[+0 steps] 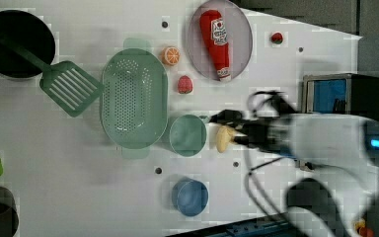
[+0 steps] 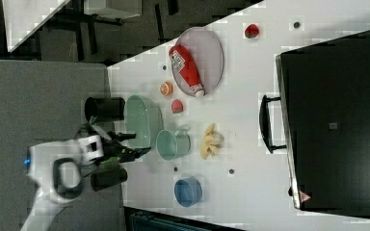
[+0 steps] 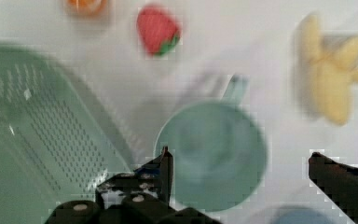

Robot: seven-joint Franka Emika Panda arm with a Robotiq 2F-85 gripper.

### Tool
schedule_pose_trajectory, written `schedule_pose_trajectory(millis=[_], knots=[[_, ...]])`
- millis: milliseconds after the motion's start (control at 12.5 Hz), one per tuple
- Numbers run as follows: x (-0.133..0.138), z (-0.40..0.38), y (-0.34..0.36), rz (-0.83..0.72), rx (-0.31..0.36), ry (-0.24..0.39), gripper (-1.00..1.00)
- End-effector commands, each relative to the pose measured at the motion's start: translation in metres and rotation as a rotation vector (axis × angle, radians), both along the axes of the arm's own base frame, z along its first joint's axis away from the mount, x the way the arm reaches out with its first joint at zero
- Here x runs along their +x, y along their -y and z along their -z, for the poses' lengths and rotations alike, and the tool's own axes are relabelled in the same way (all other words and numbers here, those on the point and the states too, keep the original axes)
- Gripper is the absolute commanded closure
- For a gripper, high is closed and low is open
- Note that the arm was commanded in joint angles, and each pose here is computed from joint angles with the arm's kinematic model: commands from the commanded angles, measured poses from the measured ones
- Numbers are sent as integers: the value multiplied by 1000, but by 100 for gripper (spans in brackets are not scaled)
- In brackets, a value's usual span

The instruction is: Pick Banana and place it in mug.

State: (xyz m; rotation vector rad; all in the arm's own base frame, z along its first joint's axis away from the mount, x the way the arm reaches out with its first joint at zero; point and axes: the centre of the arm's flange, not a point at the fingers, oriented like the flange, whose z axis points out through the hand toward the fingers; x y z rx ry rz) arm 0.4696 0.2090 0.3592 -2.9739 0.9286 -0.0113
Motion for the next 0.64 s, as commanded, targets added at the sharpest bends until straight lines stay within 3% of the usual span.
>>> schedule_pose_trajectory(millis=[80, 480, 640], knots=[[29, -102, 76, 153, -19, 74, -100], [24, -200, 175, 319, -17, 27, -100], [18, -218, 205, 316, -16, -32, -100]])
